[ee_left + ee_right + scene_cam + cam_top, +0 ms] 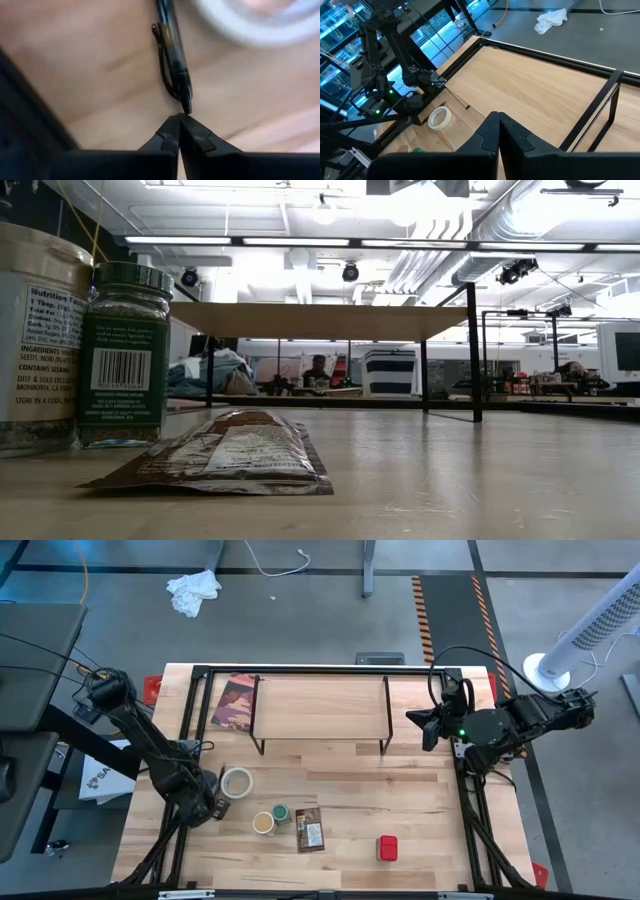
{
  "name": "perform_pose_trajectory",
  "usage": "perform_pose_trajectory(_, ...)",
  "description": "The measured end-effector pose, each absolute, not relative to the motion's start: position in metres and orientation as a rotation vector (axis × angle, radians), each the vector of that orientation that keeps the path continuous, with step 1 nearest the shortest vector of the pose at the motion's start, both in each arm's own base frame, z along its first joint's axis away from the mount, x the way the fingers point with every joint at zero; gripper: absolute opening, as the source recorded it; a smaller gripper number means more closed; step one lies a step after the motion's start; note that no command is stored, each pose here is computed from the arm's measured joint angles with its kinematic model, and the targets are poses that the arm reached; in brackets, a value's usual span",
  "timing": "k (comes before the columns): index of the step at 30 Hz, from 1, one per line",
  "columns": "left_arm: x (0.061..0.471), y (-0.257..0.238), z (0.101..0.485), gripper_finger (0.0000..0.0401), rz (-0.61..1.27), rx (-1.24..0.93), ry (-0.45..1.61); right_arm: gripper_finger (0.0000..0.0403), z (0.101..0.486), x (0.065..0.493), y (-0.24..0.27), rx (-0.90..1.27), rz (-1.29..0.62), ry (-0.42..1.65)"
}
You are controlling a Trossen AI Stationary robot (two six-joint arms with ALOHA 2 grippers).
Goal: Shelf spices
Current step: Adjust the tape and ballpen
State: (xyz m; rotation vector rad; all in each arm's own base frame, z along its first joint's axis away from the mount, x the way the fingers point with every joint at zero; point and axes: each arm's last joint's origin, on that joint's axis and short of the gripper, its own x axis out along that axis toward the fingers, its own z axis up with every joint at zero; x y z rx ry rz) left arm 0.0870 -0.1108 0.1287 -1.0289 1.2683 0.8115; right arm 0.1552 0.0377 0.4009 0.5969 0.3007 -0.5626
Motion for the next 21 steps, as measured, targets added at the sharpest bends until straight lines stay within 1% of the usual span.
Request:
perform_pose_trajectory(8, 0.098, -0.097, 0.128, 0.0, 0.896, -1.025, 1.068, 0.0, 0.4, 0.158, 0.038, 0.586, -0.579, 0.298)
perform_pose_trajectory(11, 0.101, -0.086, 0.127, 0.0, 0.966, -0.974, 0.927, 0.0, 0.399, 0.159, 0.039, 0.581, -0.583, 0.302)
perform_pose_trajectory(14, 0.102, -0.075, 0.127, 0.0, 1.049, -0.935, 0.858, 0.0, 0.398, 0.161, 0.039, 0.581, -0.585, 0.305)
perform_pose_trajectory(16, 0.105, -0.075, 0.129, 0.0, 1.042, -0.941, 0.877, 0.0, 0.398, 0.162, 0.04, 0.582, -0.579, 0.313)
perform_pose_trajectory(19, 0.112, -0.083, 0.141, 0.0, 0.969, -0.931, 0.947, 0.0, 0.397, 0.162, 0.04, 0.586, -0.569, 0.319)
perform_pose_trajectory(21, 0.119, -0.089, 0.153, 0.0, 0.92, -0.958, 0.933, 0.0, 0.398, 0.162, 0.04, 0.585, -0.568, 0.319)
